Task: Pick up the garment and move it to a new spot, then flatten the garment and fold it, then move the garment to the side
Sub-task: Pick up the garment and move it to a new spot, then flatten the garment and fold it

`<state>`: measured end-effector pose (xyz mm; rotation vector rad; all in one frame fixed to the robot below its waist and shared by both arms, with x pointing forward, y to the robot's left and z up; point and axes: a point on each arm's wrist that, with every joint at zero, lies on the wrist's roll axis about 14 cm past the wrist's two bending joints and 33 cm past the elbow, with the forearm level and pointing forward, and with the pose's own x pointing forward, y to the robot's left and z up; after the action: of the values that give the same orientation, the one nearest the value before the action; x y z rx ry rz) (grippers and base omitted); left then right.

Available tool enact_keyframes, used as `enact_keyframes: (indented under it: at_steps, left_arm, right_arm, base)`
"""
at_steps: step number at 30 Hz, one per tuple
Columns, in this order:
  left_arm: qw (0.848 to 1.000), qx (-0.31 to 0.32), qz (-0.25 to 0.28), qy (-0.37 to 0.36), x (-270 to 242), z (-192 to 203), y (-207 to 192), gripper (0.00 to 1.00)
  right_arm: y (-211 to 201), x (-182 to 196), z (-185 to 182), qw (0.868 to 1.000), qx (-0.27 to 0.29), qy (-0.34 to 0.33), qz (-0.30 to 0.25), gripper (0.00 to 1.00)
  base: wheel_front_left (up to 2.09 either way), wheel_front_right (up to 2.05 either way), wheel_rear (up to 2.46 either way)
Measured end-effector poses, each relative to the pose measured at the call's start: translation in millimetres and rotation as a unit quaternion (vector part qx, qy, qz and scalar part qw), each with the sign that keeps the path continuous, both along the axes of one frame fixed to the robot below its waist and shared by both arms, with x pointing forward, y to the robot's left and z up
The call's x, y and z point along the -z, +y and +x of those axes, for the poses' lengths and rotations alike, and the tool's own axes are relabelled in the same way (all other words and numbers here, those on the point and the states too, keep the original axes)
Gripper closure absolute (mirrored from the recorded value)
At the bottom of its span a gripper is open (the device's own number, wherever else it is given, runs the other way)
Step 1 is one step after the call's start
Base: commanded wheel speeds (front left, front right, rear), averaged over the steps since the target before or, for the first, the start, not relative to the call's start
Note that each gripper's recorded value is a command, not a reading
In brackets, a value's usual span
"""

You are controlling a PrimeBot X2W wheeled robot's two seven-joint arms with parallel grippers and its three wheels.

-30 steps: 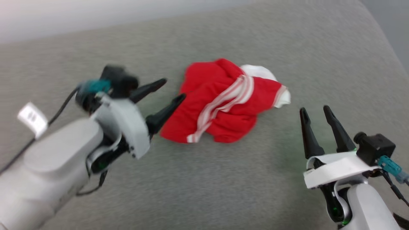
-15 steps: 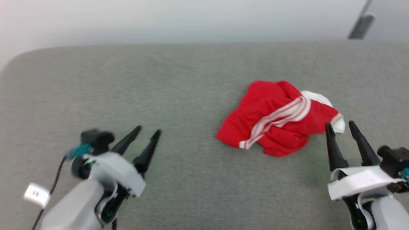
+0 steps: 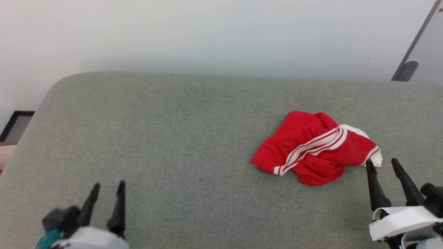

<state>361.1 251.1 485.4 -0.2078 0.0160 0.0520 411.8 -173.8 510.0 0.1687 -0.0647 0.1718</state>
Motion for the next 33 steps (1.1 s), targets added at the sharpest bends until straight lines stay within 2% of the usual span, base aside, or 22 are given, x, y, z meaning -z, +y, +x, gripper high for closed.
enact_keyframes:
  at_steps: [12,33]
  left_arm:
    - [0.996,-0.008,0.067,-0.058,-31,-13,-2,0.0]
    - [0.997,0.0,0.065,-0.045,-19,-17,-15,0.0]
  right_arm:
    - [-12,-24,-9,0.999,0.017,-0.036,-0.004,0.0]
    - [-9,-22,-9,0.999,0.019,-0.034,0.005,0.0]
  base:
    - [0.0,0.0,0.0]
    - [0.0,0.0,0.0]
